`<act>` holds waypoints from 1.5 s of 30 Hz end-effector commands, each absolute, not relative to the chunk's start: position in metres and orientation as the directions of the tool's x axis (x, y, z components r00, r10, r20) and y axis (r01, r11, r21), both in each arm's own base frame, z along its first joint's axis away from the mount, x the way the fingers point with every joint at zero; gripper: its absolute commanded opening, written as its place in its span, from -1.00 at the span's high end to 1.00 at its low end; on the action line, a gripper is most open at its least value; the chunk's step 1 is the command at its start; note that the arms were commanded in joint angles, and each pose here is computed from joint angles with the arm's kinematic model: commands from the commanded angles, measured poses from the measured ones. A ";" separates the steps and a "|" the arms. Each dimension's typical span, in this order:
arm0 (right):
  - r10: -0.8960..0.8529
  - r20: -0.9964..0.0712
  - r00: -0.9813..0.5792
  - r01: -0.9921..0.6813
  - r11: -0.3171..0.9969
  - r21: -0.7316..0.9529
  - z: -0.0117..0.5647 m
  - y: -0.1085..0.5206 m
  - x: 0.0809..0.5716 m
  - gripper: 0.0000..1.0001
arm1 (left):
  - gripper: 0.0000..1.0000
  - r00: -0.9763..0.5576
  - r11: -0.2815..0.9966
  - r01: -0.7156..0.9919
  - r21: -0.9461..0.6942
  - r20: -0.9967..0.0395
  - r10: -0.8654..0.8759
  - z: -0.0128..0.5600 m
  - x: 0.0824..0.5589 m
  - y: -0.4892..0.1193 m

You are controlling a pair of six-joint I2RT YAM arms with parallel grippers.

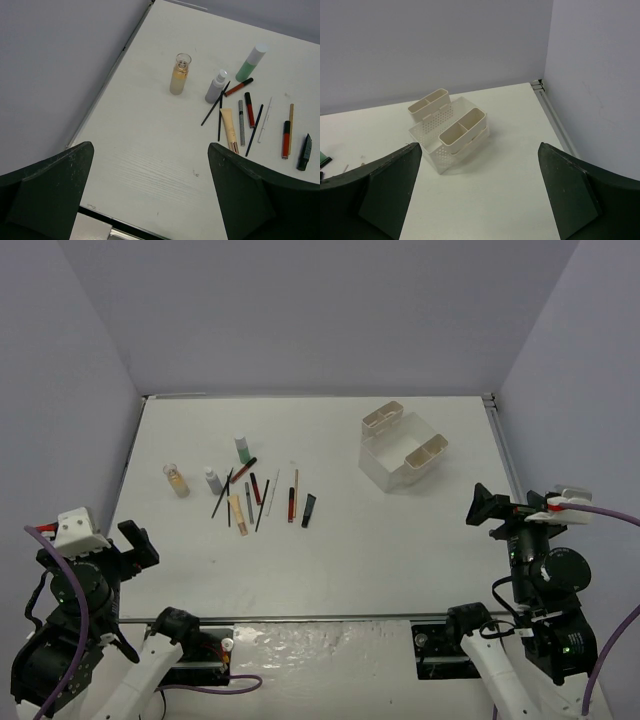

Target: Organize the makeup

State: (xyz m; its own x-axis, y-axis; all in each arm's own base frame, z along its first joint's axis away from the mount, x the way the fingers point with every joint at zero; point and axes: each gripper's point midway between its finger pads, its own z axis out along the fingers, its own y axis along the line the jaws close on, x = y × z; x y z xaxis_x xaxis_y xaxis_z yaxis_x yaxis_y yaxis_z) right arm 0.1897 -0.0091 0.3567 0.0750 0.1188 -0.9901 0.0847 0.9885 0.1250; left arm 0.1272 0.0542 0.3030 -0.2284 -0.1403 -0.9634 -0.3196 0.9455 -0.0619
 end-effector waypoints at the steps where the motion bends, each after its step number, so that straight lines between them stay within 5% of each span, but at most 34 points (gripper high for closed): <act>1: 0.157 -0.978 0.139 0.104 0.980 0.172 0.378 -0.012 0.197 -1.00 | -0.94 -0.217 0.951 -0.297 -0.087 -0.964 -0.156 0.314 0.147 0.043; 14: 0.183 -0.981 0.069 0.125 0.974 0.190 0.363 -0.008 0.216 -1.00 | -0.94 -0.386 0.973 -0.188 -0.133 -0.901 -0.198 0.303 0.179 0.000; 28: 0.226 -0.972 0.063 0.149 0.961 0.233 0.350 -0.011 0.216 -1.00 | -0.94 -0.721 0.937 -0.122 -0.328 -0.620 -0.310 0.228 0.236 -0.100; 33: 0.232 -0.970 0.076 0.161 0.957 0.242 0.348 -0.014 0.212 -1.00 | -0.94 -0.753 0.949 -0.161 -0.271 -0.587 -0.296 0.198 0.253 -0.120; 45: 0.238 -0.966 0.103 0.154 0.955 0.252 0.347 -0.015 0.203 -1.00 | -0.42 -0.751 0.934 -0.337 -0.117 -0.565 -0.342 0.114 0.292 -0.116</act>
